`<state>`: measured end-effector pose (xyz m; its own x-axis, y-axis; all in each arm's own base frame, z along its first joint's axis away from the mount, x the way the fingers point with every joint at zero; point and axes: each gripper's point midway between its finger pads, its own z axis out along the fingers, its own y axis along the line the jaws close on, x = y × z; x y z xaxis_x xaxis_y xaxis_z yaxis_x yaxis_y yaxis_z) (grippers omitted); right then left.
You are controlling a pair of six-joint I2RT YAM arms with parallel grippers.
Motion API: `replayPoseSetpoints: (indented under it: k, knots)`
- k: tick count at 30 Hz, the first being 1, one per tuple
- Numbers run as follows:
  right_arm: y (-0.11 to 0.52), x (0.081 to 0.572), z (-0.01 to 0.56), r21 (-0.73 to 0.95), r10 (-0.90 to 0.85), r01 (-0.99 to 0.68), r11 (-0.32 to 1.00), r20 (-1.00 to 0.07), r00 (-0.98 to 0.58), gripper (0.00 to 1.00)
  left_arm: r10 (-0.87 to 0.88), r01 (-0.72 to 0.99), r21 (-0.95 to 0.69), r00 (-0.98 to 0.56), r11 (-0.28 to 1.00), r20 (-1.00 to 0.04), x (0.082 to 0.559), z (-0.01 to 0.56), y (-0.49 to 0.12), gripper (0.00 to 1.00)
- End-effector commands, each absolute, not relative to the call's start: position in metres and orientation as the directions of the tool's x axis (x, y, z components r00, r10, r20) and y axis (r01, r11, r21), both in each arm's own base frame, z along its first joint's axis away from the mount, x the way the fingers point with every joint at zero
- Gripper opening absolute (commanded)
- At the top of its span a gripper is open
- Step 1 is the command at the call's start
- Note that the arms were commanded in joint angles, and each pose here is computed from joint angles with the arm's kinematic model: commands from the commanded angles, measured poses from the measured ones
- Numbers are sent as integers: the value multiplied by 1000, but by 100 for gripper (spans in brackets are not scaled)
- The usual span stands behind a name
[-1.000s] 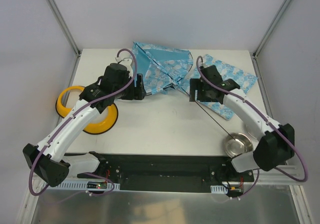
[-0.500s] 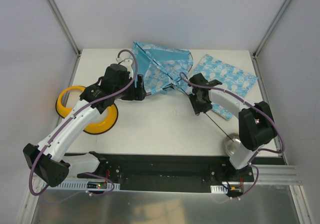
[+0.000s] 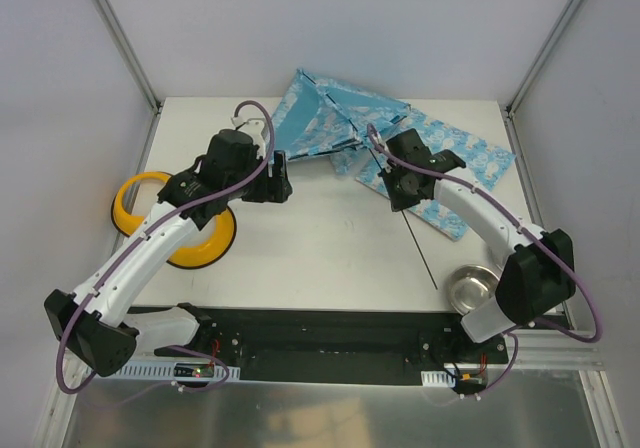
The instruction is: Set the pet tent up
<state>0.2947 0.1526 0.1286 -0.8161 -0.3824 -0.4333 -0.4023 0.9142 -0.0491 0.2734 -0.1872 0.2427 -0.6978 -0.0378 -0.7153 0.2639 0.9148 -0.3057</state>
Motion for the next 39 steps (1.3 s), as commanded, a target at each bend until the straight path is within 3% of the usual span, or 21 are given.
replayPoseSetpoints:
  k: [1,9,14,22,39]
  knots:
    - [173,298,178,60,-295,-373,926,-501,-814,0,-51,274,-297,-650,915,-758,276,255,-182,74]
    - [191,245,208,278,-214,-320,906,-353,-911,0,-75,275,-322,-644,906,-761,269,260,-181,74]
    - [177,211,208,250,-211,-272,929,-244,-947,0,-95,258,-330,-640,908,-763,269,263,-179,74]
    - [166,207,234,218,-163,-231,948,-291,-943,0,-111,248,-338,-635,908,-765,272,266,-180,74]
    - [179,192,233,250,-102,-118,961,-77,-992,0,-156,238,-390,-644,889,-749,269,266,-185,73]
